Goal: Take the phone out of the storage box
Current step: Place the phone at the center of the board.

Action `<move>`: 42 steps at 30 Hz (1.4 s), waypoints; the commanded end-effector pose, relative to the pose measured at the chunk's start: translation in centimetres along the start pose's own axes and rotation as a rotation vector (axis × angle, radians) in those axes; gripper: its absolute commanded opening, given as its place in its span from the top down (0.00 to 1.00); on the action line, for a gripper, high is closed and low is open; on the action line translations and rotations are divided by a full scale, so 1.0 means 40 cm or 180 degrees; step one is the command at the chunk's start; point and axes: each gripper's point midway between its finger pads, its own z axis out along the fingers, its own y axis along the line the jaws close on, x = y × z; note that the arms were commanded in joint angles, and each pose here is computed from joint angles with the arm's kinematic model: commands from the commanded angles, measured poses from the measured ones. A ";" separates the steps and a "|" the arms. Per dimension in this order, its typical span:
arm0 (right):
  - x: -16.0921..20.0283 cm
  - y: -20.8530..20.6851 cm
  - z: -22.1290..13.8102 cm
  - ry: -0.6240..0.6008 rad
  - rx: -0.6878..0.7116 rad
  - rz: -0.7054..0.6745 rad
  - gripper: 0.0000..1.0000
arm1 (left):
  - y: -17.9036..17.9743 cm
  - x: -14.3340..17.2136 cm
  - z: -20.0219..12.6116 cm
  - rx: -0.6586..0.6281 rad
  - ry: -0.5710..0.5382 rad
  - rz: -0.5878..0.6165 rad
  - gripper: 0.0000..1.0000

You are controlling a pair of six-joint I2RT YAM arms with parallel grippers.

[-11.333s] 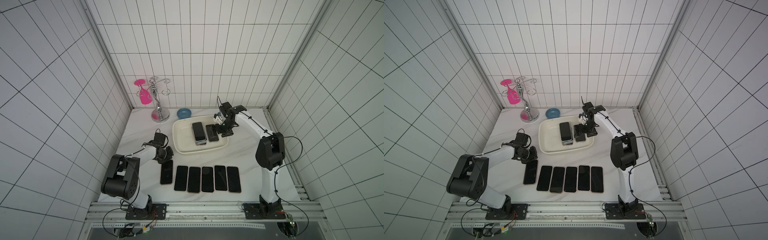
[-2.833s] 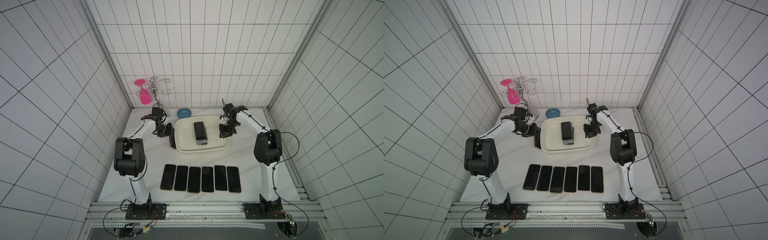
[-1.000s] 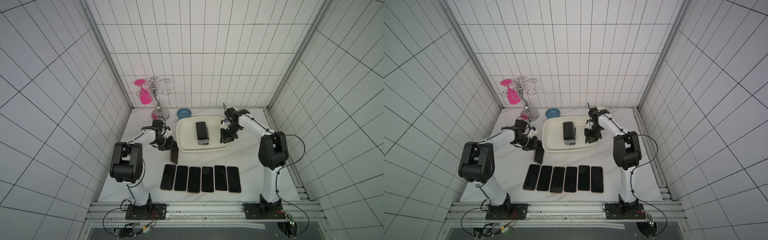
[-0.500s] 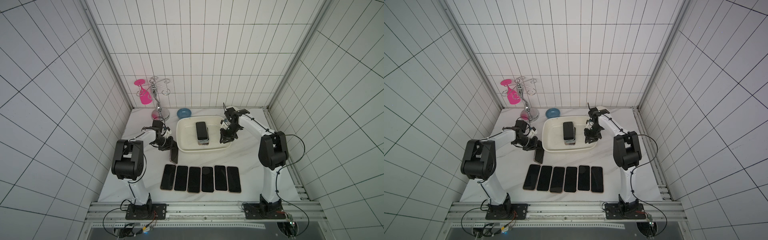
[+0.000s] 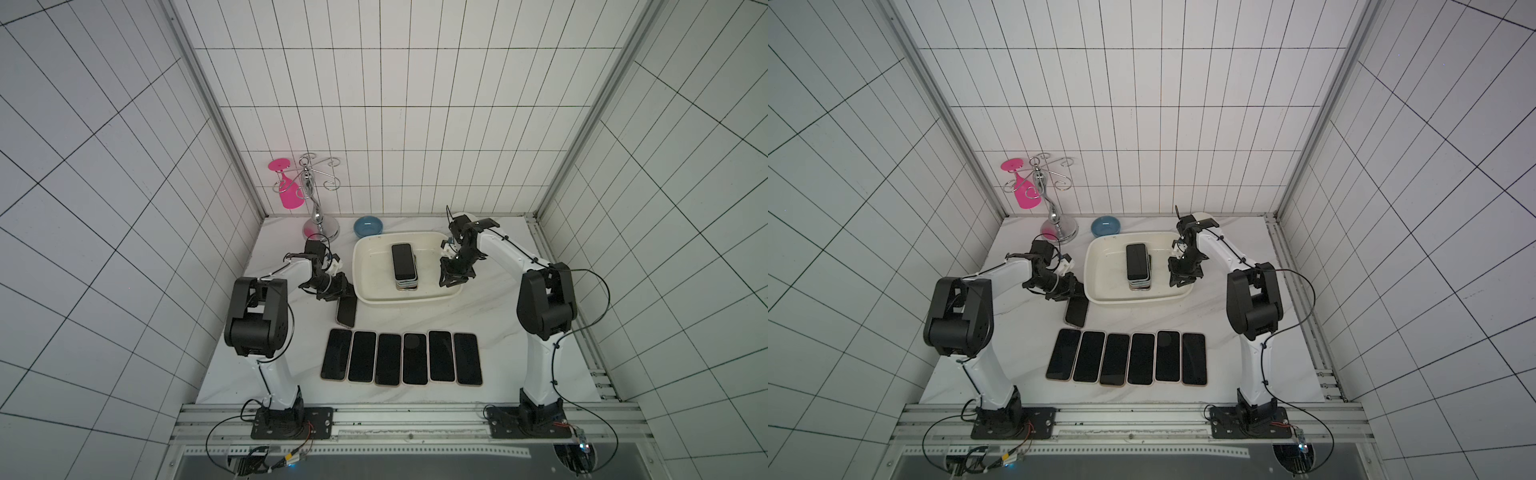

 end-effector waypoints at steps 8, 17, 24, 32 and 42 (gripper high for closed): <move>0.024 0.022 -0.013 0.0023 -0.0044 -0.0090 0.72 | 0.022 -0.051 -0.032 -0.0190 -0.0134 -0.0194 0.46; 0.023 0.028 -0.014 0.0014 -0.0051 -0.0104 0.66 | 0.066 -0.072 -0.087 -0.0560 -0.0268 -0.0425 0.39; 0.006 0.041 -0.058 -0.0187 -0.0015 -0.0175 0.47 | 0.030 -0.112 -0.208 -0.0713 -0.0780 -0.0543 0.38; -0.035 0.073 -0.211 -0.0908 0.0082 -0.0273 0.21 | -0.362 -0.123 -0.363 -0.0563 -0.1812 0.0356 0.13; 0.003 0.041 -0.306 -0.1268 0.0234 -0.0191 0.15 | -0.574 -0.230 -0.132 -0.0858 -0.1594 0.0335 0.02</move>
